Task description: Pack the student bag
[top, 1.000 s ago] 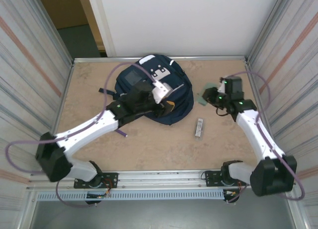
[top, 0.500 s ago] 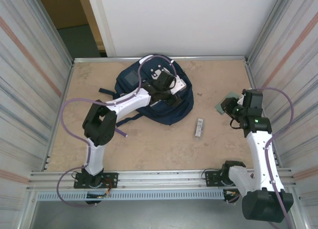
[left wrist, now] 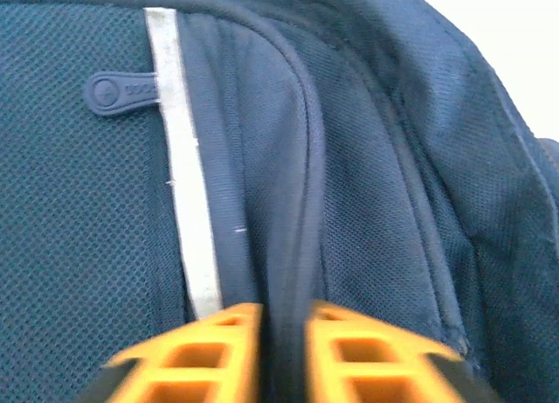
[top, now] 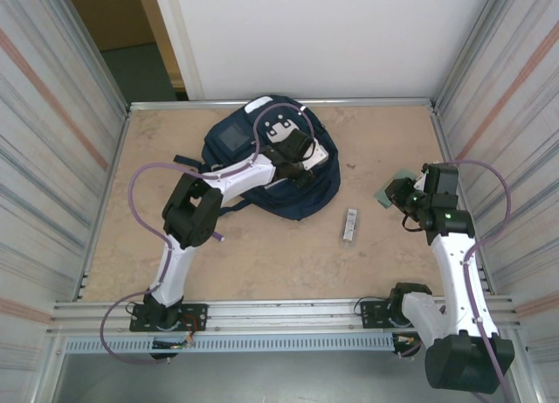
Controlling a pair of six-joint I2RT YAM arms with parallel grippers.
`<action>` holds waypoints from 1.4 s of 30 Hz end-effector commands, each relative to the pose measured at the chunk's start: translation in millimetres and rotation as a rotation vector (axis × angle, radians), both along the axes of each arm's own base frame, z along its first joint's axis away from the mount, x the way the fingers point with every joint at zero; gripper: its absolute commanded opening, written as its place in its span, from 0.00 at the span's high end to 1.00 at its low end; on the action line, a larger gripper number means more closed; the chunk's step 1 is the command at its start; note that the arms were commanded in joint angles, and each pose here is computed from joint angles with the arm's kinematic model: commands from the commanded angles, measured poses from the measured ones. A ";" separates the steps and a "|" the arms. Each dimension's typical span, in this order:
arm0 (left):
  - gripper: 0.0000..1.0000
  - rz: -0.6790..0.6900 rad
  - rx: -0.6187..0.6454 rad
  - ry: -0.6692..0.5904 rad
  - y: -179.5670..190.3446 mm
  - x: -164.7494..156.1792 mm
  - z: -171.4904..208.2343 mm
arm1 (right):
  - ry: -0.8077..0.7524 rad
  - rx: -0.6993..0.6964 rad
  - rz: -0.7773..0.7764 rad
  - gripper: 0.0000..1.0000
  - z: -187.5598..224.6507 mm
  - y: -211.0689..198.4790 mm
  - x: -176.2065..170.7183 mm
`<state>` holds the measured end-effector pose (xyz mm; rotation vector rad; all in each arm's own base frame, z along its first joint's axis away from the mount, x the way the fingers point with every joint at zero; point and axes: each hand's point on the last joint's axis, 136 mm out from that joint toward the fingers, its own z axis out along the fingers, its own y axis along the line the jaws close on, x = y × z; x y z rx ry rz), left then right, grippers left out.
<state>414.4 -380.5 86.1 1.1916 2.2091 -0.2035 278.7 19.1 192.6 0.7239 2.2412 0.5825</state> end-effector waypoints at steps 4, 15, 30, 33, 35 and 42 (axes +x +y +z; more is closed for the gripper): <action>1.00 0.035 -0.088 -0.147 6.0 -3.3 89.5 | -0.043 0.101 0.100 0.95 2.5 27.8 8.0; 1.00 0.082 -0.356 -0.172 38.0 15.4 210.0 | -0.019 0.246 0.365 0.92 10.1 139.9 27.8; 1.00 0.006 -0.618 -0.150 35.8 6.2 282.8 | -0.082 0.290 0.280 0.91 -10.8 266.7 162.2; 1.00 0.020 -0.645 -0.155 43.5 7.5 293.7 | -0.073 0.368 0.231 0.89 -27.8 280.6 186.2; 1.00 0.017 -0.661 -0.161 46.8 7.7 299.5 | -0.039 0.427 0.178 0.89 -46.9 285.5 201.0; 1.00 -0.028 -0.696 -0.133 44.3 3.6 303.9 | -0.048 0.480 0.189 0.84 -96.7 320.0 246.1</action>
